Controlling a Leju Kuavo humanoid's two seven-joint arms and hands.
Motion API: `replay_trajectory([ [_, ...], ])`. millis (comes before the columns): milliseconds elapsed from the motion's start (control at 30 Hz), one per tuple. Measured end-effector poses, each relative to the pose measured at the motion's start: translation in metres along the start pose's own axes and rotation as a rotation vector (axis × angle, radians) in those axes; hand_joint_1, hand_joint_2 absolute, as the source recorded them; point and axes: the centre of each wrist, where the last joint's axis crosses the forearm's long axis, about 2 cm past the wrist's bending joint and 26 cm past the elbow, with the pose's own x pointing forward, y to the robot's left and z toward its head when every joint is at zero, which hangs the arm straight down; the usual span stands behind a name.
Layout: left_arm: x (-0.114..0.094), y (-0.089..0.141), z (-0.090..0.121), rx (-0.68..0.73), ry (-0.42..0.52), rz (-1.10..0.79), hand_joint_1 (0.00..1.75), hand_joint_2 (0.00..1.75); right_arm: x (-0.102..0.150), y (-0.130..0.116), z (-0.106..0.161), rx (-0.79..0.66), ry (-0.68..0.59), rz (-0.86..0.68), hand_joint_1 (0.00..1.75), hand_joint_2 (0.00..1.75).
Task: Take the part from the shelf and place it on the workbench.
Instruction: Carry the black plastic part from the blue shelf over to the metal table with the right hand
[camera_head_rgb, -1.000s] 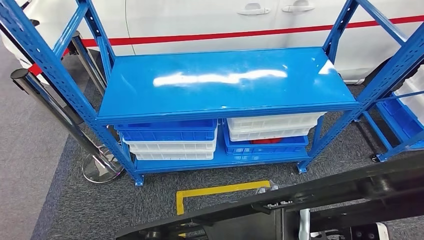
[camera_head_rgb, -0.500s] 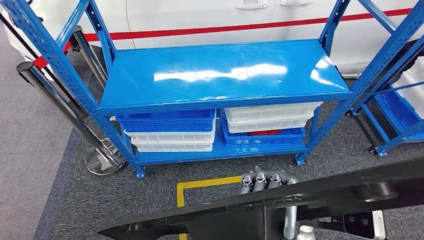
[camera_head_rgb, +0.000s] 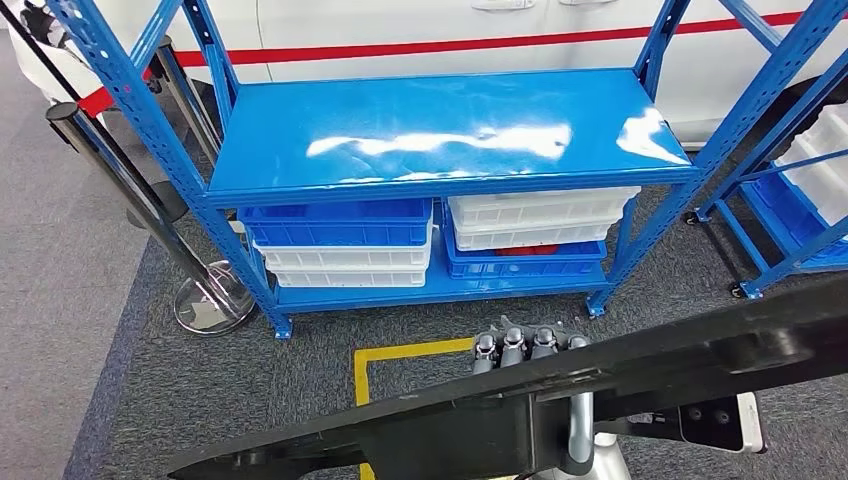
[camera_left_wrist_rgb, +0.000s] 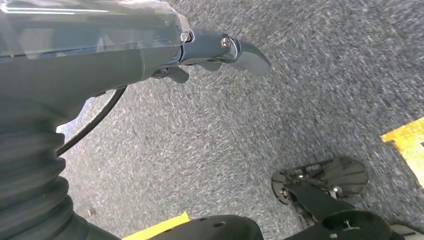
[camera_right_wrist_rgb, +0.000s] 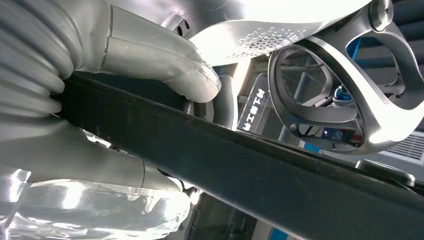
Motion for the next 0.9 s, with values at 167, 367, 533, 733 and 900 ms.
replay_trajectory([
  [167,0.002,0.000,0.000,0.003,0.001,0.008,0.00,1.75,0.001,-0.003,0.002,-0.001,0.004,-0.006,1.75,1.75],
  [367,0.000,-0.002,0.000,0.004,0.004,0.017,0.00,1.75,0.001,-0.010,-0.001,0.012,0.006,-0.008,1.75,1.75],
  [533,0.000,-0.002,0.000,0.006,0.006,0.022,0.00,1.75,0.001,-0.013,-0.003,0.017,0.006,-0.008,1.75,1.75],
  [733,-0.002,-0.003,0.001,0.010,0.011,0.023,0.00,1.75,0.000,-0.015,-0.002,0.014,0.010,-0.010,1.75,1.75],
  [900,-0.002,-0.002,0.000,0.013,0.010,0.023,0.00,1.75,0.000,-0.015,-0.001,0.012,0.015,-0.011,1.75,1.75],
])
